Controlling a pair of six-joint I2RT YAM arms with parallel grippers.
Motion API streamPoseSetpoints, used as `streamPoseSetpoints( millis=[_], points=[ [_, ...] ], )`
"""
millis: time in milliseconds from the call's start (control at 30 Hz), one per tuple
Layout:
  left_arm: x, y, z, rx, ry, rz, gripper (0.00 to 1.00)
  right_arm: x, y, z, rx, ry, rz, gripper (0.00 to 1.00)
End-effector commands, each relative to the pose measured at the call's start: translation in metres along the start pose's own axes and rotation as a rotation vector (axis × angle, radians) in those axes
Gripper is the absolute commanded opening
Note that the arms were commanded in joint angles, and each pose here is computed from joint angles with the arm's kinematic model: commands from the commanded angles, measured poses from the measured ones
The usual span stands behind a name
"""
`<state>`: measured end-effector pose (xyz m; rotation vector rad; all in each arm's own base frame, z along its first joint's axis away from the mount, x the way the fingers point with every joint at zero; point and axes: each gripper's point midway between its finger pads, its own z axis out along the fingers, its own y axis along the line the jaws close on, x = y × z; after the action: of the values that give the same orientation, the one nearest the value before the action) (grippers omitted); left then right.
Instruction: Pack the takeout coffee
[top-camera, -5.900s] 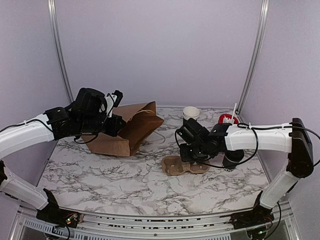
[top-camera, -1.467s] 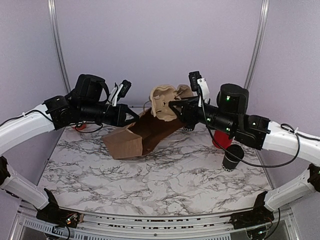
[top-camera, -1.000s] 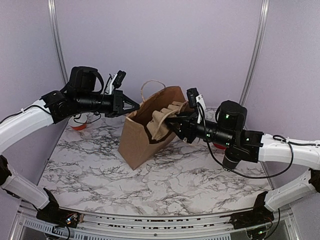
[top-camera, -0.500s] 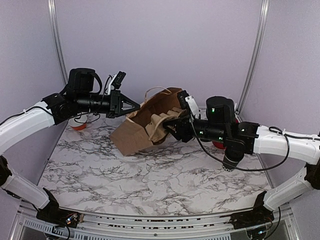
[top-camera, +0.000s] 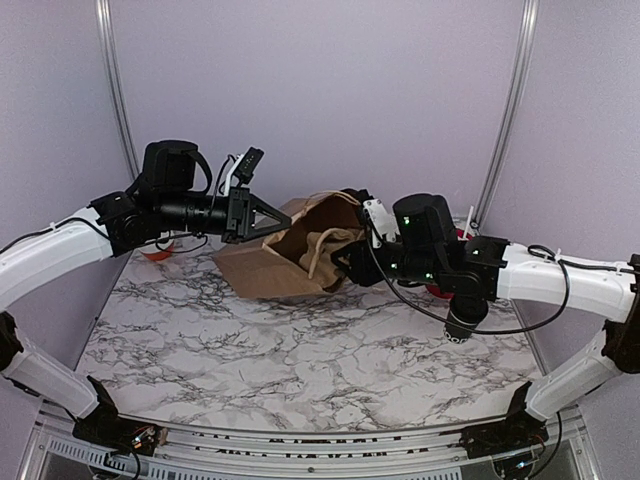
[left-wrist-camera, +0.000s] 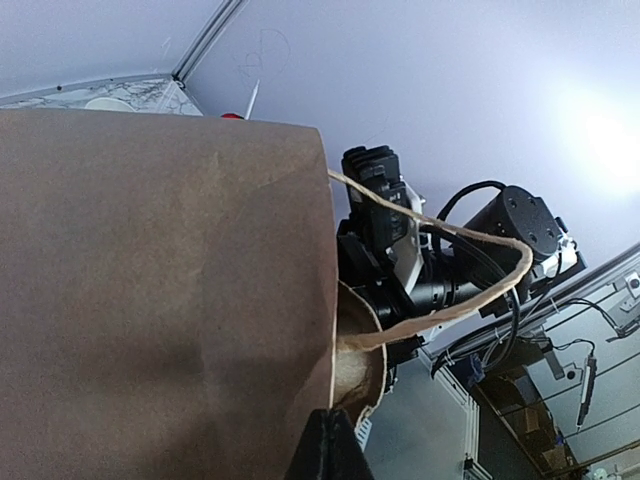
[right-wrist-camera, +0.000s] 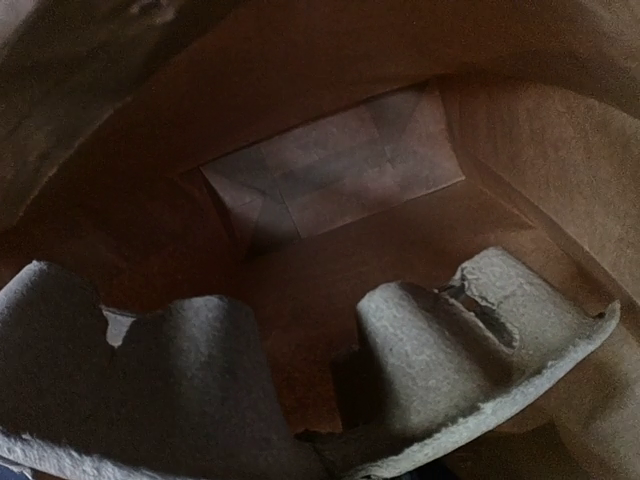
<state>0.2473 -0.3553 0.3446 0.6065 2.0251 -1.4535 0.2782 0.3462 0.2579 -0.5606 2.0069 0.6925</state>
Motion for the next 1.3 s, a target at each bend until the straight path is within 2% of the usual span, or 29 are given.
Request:
streamPoseSetpoints(
  millis=[0, 100, 300, 533, 733, 933, 1267],
  points=[
    [-0.009, -0.038, -0.005, 0.138, -0.026, 0.086, 0.00, 0.009, -0.026, 0.001, 0.104, 0.037, 0.065, 0.36],
    [0.009, -0.036, 0.001, 0.159, 0.061, 0.098, 0.00, 0.006, -0.028, -0.002, 0.096, 0.040, 0.085, 0.36],
    [0.028, -0.024, 0.005, 0.124, 0.116, 0.137, 0.00, 0.004, -0.042, -0.008, 0.108, 0.037, 0.136, 0.36],
    [0.015, -0.020, 0.006, 0.072, 0.074, 0.127, 0.00, 0.012, -0.042, -0.007, 0.105, 0.031, 0.115, 0.35],
    [-0.013, -0.018, 0.010, 0.042, -0.009, -0.008, 0.00, 0.035, -0.027, -0.004, 0.106, 0.054, 0.016, 0.35],
    [-0.015, -0.009, 0.020, 0.034, -0.023, -0.088, 0.00, 0.050, -0.019, 0.001, 0.102, 0.080, -0.054, 0.34],
    [-0.015, -0.025, 0.022, 0.087, -0.019, -0.035, 0.00, 0.070, -0.016, 0.025, 0.119, 0.191, -0.115, 0.33]
  ],
)
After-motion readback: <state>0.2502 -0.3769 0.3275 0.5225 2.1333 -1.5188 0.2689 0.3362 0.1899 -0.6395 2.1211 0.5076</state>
